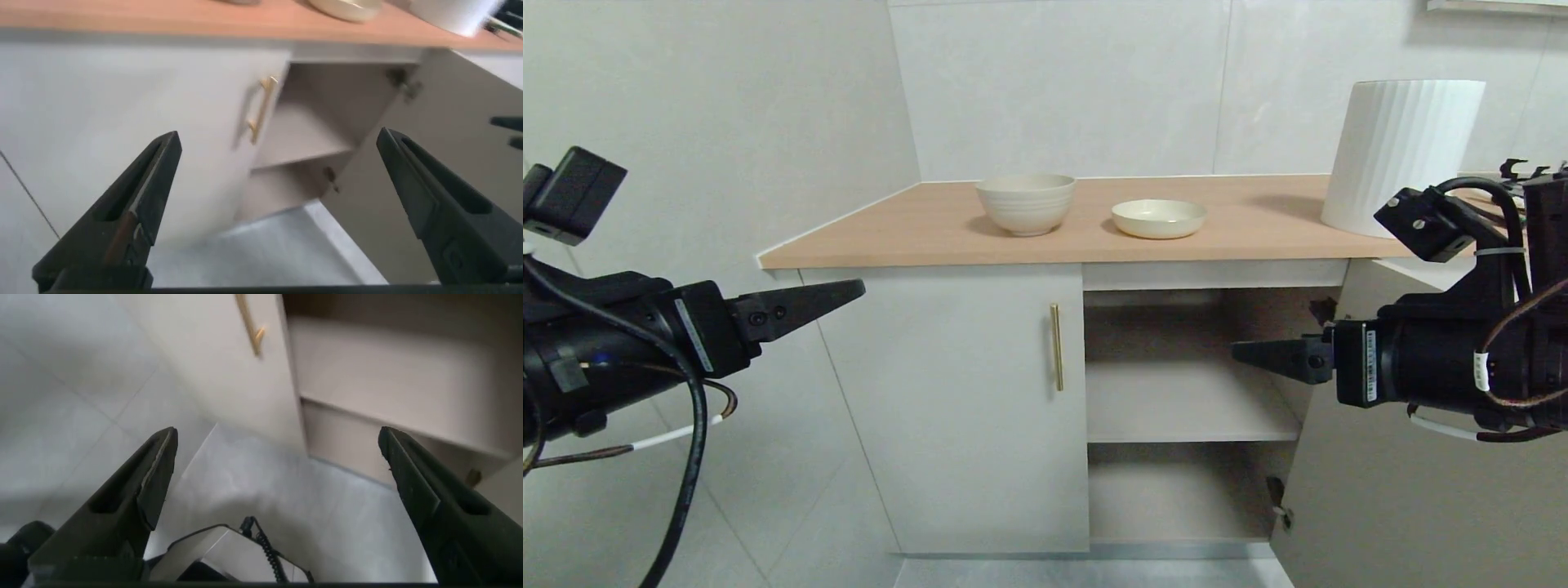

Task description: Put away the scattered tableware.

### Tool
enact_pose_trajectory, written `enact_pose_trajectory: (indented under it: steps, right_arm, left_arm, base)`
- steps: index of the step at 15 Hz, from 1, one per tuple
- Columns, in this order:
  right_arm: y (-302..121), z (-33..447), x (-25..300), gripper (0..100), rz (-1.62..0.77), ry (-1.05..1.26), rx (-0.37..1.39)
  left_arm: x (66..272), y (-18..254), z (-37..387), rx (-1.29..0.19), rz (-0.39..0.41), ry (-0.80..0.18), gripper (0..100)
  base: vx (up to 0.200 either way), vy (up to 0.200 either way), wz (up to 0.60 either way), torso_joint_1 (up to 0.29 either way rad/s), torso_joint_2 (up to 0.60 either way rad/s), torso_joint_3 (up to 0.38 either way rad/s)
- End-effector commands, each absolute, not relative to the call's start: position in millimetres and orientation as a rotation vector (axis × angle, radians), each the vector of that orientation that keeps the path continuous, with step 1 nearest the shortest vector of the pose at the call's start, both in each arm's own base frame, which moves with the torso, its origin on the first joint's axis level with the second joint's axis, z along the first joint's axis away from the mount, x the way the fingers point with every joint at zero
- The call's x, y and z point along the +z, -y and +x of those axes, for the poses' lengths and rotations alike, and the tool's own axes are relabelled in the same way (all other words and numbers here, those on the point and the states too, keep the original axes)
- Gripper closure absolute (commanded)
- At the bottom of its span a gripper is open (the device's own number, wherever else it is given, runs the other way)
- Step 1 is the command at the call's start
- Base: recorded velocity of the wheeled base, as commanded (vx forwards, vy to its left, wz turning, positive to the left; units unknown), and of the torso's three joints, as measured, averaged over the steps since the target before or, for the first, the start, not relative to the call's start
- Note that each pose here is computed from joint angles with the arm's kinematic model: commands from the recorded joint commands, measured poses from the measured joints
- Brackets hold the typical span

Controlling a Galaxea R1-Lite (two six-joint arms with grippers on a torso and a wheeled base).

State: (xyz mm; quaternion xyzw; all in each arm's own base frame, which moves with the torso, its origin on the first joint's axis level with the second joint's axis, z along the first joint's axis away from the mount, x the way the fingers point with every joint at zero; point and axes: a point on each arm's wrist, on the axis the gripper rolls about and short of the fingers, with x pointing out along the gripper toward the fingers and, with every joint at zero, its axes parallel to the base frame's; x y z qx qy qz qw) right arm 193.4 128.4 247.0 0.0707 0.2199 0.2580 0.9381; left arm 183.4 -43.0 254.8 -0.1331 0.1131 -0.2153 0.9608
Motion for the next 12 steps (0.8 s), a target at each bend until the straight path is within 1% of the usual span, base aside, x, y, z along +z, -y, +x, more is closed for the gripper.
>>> enact_pose_trajectory:
  steps: [1,4,8,12]
  right_arm:
    - [-128.6,193.6,247.3,0,0.146,-0.448,0.528]
    - [-128.8,181.4,254.1,0,0.156,-0.424,0.565]
    - [-127.5,178.9,255.6,0,0.168,-0.42,0.569]
    - [-125.4,175.6,250.7,0,0.16,-0.425,0.577]
  left_arm:
    - [252.2,43.8,186.9,-0.435,-0.272,-0.243,0]
    - [251.3,44.1,188.5,-0.434,-0.272,-0.246,0]
    - [251.6,43.7,188.2,-0.431,-0.276,-0.245,0]
    - [252.5,43.5,187.1,-0.433,-0.279,-0.241,0]
  base:
    - [0.2,0.0,0.0,0.002,0.0,0.007]
    - [0.2,0.0,0.0,-0.001,0.0,0.001]
    - [0.2,0.0,0.0,0.004,0.0,0.004]
    - [0.0,0.0,0.0,0.0,0.0,0.0]
